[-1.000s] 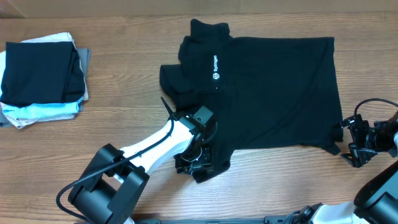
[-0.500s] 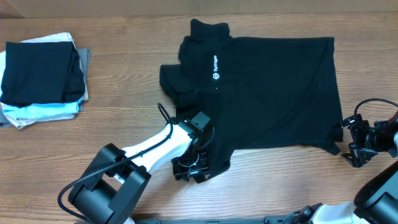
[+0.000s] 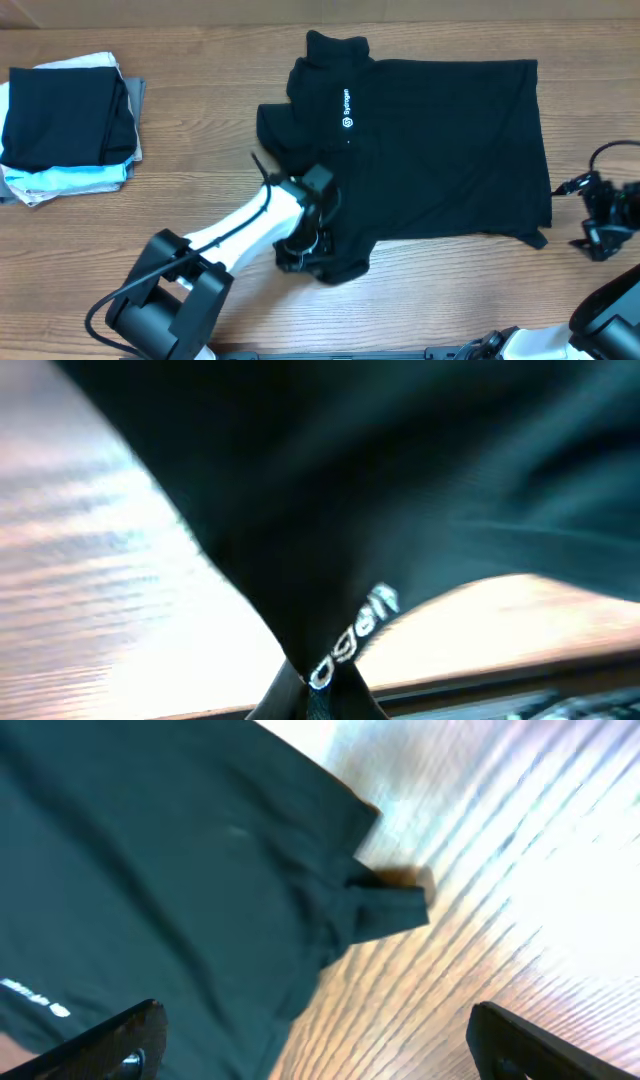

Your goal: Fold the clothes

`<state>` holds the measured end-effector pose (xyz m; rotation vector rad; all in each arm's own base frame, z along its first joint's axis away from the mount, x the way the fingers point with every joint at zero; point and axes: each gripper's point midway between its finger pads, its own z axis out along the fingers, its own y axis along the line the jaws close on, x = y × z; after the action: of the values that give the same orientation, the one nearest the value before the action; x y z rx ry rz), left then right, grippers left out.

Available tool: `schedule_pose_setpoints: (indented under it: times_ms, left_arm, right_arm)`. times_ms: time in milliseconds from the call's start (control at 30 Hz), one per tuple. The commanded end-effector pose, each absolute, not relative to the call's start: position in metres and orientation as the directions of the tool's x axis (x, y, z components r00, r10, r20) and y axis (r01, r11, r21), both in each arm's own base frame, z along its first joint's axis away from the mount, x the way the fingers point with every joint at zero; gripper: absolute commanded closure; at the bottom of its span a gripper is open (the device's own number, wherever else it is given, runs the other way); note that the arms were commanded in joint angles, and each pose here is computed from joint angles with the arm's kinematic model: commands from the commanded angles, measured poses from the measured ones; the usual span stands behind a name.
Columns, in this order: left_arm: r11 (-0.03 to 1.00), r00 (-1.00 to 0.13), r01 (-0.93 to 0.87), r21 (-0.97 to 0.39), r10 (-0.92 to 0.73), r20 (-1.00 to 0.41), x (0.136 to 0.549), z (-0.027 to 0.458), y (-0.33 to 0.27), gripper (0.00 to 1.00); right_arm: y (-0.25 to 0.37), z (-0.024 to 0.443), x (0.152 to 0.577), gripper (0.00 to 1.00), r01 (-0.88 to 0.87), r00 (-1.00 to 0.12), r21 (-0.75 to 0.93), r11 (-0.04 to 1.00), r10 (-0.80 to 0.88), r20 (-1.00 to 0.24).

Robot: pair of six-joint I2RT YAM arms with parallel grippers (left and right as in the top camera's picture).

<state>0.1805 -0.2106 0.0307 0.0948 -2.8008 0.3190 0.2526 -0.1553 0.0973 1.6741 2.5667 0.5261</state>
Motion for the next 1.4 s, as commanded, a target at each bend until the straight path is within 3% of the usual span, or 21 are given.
schedule_pose_setpoints:
  times_ms: [0, 267, 533, 1000, 1300, 1367]
  left_arm:
    - [0.935, -0.988, 0.015, -0.355, 0.068, 0.138, 0.224, 0.083, -0.232, 0.96]
    - [0.867, -0.969, 0.183, -0.464, 0.079, -0.234, 0.302, 0.202, -0.265, 0.96]
    - [0.818, -0.892, 0.286, -0.499, 0.037, -0.451, 0.334, 0.285, -0.279, 0.96]
    - [0.789, -0.835, 0.337, -0.515, -0.002, -0.55, 0.349, 0.32, -0.286, 0.96]
    - [0.813, -0.805, 0.329, -0.48, -0.025, -0.593, 0.357, 0.334, -0.278, 0.95]
    - [0.837, -0.796, 0.307, -0.453, -0.035, -0.604, 0.361, 0.333, -0.271, 0.95]
  right_arm:
    - [-0.158, 0.111, 0.26, 0.0, 0.851, -0.466, 0.332, 0.408, 0.877, 0.118]
    - [-0.12, 0.125, 0.267, 0.0, 0.747, -0.587, 0.507, 0.43, 0.785, 0.2]
    - [-0.09, 0.118, 0.266, 0.0, 0.706, -0.652, 0.544, 0.454, 0.717, 0.247]
    - [-0.07, 0.058, 0.275, 0.0, 0.657, -0.643, 0.648, 0.386, 0.735, 0.214]
    - [-0.1, 0.049, 0.285, 0.07, 0.649, -0.645, 0.579, 0.493, 0.761, 0.075]
    - [-0.107, 0.045, 0.284, 0.13, 0.66, -0.641, 0.546, 0.516, 0.765, 0.053]
